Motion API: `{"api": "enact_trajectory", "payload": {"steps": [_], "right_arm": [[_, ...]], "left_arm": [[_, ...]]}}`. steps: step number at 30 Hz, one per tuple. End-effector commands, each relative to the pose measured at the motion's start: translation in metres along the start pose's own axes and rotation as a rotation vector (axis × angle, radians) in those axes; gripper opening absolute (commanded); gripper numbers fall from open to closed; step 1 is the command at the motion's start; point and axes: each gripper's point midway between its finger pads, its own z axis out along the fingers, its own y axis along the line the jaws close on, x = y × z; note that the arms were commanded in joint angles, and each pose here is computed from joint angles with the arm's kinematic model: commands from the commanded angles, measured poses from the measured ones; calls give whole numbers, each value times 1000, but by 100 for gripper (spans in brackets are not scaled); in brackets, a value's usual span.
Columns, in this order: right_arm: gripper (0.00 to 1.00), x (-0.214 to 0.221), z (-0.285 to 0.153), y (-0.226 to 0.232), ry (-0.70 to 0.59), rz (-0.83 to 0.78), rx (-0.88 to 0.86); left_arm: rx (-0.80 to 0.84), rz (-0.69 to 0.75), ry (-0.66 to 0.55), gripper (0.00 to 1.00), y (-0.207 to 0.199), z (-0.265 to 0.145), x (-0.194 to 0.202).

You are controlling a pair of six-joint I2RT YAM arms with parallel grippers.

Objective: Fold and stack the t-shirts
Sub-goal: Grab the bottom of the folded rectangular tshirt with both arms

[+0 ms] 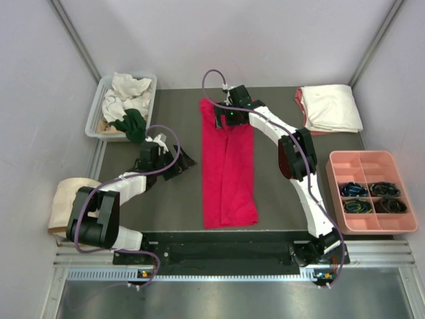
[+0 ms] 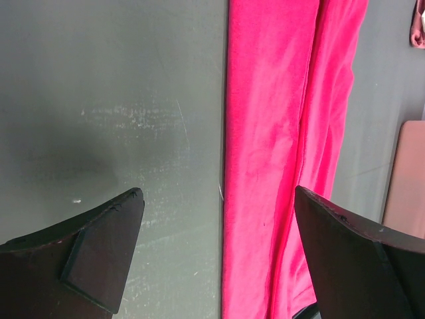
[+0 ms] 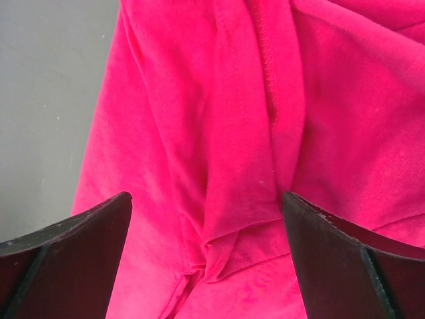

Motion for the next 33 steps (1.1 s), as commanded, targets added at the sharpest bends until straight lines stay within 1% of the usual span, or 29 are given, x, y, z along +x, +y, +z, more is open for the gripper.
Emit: {"api": "enact_trajectory", "payload": {"steps": [1, 6, 9, 17, 24, 33], "right_arm": [[94, -10, 1, -7, -42, -14, 18], [93, -20, -10, -18, -88, -4, 76], [93, -22, -12, -23, -92, 11, 80], [93, -19, -9, -7, -79, 32, -33], [92, -22, -18, 16, -86, 18, -162], [91, -23, -31, 31, -95, 0, -247]], "left_arm": [[39, 17, -24, 99, -9, 0, -6], [36, 16, -21, 99, -8, 0, -5], [37, 18, -24, 99, -8, 0, -6], [35, 14, -25, 99, -8, 1, -7], [31, 10, -20, 99, -6, 1, -5], [40, 1, -18, 99, -8, 2, -4]]}}
